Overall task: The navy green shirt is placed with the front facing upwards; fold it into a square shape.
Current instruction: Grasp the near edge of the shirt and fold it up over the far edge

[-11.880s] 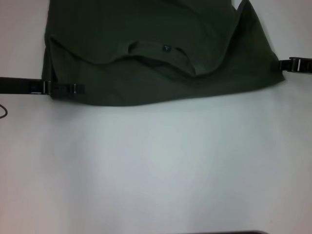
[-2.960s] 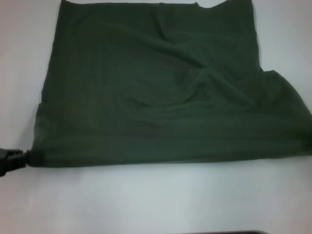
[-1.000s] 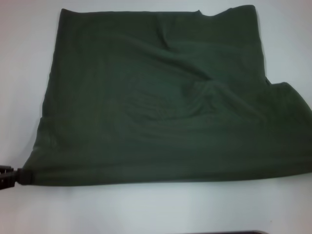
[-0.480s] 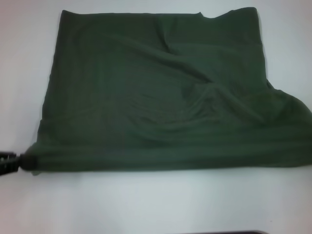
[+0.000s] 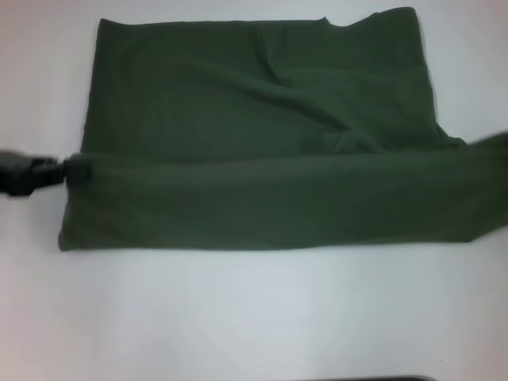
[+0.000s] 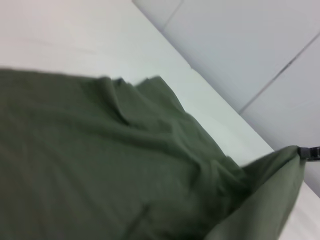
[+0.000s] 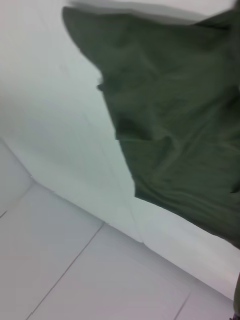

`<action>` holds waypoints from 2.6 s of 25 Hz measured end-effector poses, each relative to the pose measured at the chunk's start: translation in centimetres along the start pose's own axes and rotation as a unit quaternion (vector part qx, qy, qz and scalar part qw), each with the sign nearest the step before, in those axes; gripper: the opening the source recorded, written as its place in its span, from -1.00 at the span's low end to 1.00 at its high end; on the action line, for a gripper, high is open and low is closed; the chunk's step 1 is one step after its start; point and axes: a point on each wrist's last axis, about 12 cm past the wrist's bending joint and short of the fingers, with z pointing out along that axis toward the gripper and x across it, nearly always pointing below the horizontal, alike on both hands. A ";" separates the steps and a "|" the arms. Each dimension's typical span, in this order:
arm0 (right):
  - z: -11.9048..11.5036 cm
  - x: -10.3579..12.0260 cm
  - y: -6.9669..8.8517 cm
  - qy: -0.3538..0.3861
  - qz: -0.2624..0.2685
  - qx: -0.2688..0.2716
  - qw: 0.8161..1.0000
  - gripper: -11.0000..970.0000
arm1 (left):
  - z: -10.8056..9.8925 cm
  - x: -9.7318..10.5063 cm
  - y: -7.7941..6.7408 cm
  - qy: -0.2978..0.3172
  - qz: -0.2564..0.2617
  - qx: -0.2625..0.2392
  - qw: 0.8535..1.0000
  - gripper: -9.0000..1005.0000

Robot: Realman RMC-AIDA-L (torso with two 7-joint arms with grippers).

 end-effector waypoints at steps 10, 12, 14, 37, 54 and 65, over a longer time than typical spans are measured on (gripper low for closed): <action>5.5 -6.4 0.8 -0.010 -0.050 0.026 0.998 -0.91 | 4.7 -6.5 1.5 -0.036 0.024 -0.069 0.997 -0.90; 6.8 -7.5 1.0 -0.006 -0.061 0.039 0.997 -0.91 | 5.4 -7.5 1.7 -0.044 0.024 -0.087 0.995 -0.90; 8.6 -9.0 1.3 -0.002 -0.077 0.058 0.995 -0.91 | 5.9 -8.5 2.0 -0.051 0.026 -0.105 0.993 -0.91; 16.2 -14.0 2.8 -0.042 -0.140 0.149 0.978 -0.91 | 9.0 -13.8 3.2 -0.122 0.042 -0.229 0.965 -0.91; 17.0 -14.5 2.4 -0.068 -0.144 0.182 0.970 -0.91 | 9.8 -13.9 4.6 -0.144 0.039 -0.314 0.938 -0.91; 18.1 -14.3 2.3 -0.071 -0.145 0.202 0.966 -0.85 | 10.6 -13.5 4.7 -0.142 0.044 -0.336 0.930 -0.90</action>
